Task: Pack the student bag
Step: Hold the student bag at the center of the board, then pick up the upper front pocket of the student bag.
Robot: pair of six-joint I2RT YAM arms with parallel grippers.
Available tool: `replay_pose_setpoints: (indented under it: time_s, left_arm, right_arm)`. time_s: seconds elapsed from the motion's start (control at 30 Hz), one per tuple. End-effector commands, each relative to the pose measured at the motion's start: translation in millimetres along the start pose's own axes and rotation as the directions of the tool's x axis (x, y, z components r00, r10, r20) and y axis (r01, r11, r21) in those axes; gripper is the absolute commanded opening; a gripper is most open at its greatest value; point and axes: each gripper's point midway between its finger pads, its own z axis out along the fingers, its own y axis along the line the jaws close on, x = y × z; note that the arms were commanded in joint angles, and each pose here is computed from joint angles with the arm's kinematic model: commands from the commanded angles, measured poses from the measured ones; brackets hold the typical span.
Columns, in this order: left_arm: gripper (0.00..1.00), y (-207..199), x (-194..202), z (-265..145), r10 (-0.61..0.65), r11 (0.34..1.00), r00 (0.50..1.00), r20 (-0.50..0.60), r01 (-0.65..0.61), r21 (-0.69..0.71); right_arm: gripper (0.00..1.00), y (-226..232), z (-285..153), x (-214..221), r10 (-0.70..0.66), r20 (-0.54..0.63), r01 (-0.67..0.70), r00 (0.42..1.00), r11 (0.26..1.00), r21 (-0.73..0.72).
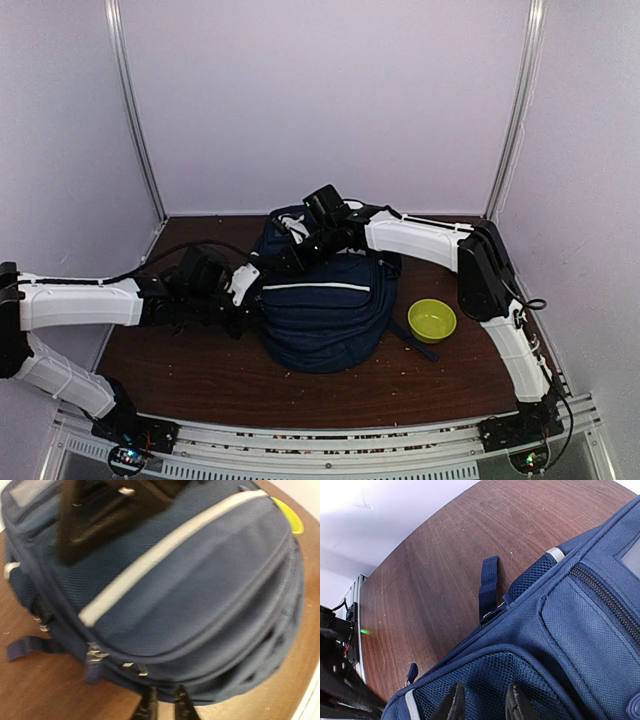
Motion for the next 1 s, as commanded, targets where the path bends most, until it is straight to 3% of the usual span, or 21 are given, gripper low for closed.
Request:
replay_pose_setpoints:
  time_s: [0.0,0.07,0.2,0.3,0.57,0.73,0.97]
  left_arm:
    - [0.19,36.4,-14.5,-15.3,-0.038,0.982,0.997,0.072,0.051,-0.183]
    - [0.25,43.0,-14.6,-20.1,-0.034,0.975,0.997,0.076,0.050,-0.215]
    - [0.58,56.0,-11.9,-22.4,-0.023,0.962,0.997,0.080,0.044,-0.270]
    - [0.66,58.7,-13.1,-11.2,0.007,0.971,0.998,0.061,0.008,-0.240]
    - [0.56,59.5,-6.3,6.8,0.073,0.983,0.997,-0.004,-0.072,-0.171]
    - [0.50,70.8,-13.0,10.2,0.092,0.984,0.995,0.043,-0.084,-0.159]
    - [0.32,67.2,-21.9,25.9,0.133,0.991,0.990,0.051,-0.132,-0.031]
  right_arm:
    - [0.29,-15.8,14.6,26.9,0.046,-0.069,-0.043,0.997,0.998,0.041]
    - [0.29,-15.5,15.1,27.7,0.048,-0.070,-0.046,0.996,0.998,0.036]
    - [0.29,-15.6,17.3,29.4,0.056,-0.073,-0.055,0.996,0.998,0.026]
    - [0.29,-15.4,19.1,31.6,0.063,-0.078,-0.062,0.995,0.998,0.019]
    - [0.29,-15.2,19.6,34.2,0.078,-0.085,-0.077,0.993,0.997,0.006]
    - [0.29,-16.6,20.3,35.8,0.082,-0.087,-0.082,0.993,0.997,0.006]
    - [0.29,-17.2,20.7,40.3,0.085,-0.095,-0.084,0.992,0.996,0.008]
